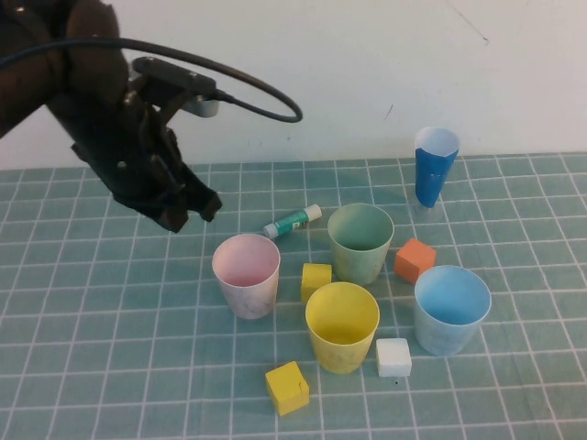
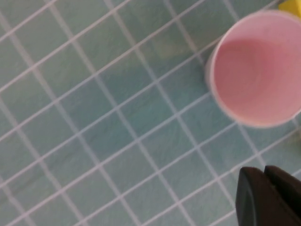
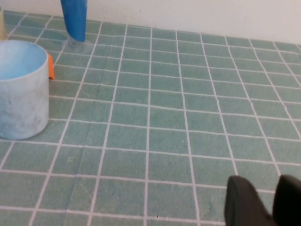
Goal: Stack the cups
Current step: Pick up the pink cup
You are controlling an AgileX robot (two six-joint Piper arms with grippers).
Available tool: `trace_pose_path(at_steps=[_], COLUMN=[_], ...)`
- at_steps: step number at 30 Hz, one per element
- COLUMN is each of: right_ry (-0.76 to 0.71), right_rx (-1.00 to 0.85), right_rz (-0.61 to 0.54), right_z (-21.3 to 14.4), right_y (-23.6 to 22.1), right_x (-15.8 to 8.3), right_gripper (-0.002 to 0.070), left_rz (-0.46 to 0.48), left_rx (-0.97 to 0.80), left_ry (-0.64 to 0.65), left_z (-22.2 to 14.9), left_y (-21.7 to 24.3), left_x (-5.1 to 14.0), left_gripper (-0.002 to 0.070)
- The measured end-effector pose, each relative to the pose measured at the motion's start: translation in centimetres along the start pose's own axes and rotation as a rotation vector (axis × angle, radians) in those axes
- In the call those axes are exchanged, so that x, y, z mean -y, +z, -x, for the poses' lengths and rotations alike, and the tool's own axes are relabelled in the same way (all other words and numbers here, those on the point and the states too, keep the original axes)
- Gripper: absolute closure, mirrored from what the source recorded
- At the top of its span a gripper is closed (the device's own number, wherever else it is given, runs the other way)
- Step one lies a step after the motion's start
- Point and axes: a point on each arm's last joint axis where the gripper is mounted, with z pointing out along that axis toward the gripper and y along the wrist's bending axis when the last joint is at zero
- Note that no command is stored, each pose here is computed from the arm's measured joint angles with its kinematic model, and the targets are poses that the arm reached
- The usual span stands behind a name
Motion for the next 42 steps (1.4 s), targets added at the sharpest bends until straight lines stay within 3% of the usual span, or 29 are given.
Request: trace_pose_path(at_steps=[5, 8, 12, 16, 29, 32, 38, 42], right_ry=[0.000, 0.000, 0.000, 0.000, 0.000, 0.000, 0.000, 0.000], right_rx=[0.000, 0.000, 0.000, 0.000, 0.000, 0.000, 0.000, 0.000], right_rz=[0.000, 0.000, 0.000, 0.000, 0.000, 0.000, 0.000, 0.000], right_z=[0.0, 0.0, 0.0, 0.0, 0.0, 0.0, 0.0, 0.0], right_y=[0.0, 0.0, 0.0, 0.0, 0.0, 0.0, 0.0, 0.0], right_x=[0.0, 0.0, 0.0, 0.0, 0.0, 0.0, 0.0, 0.0], right_gripper=[0.0521, 0.0521, 0.0521, 0.0521, 0.0521, 0.0521, 0.0521, 0.0521], left_rz=[-0.041, -0.054, -0.058, -0.057, -0.055, -0.056, -0.057, -0.060], left_rx=[-0.033, -0.067, -0.095, -0.106, -0.140, -0.151, -0.172, -0.182], left_ry=[0.001, 0.001, -0.004, -0.022, -0.052, -0.059, -0.066, -0.052], left_z=[2.5, 3.3, 3.7, 4.1, 4.3, 4.3, 4.2, 4.1], left_y=[2.1, 4.0, 6.2, 8.0, 12.0, 12.7, 13.9, 14.1], left_x=[0.4, 0.4, 0.3, 0.2, 0.0, 0.0, 0.0, 0.0], left_gripper=[0.0645, 0.0533, 0.0318, 0.0255, 0.0279, 0.0348, 0.0606, 0.0661])
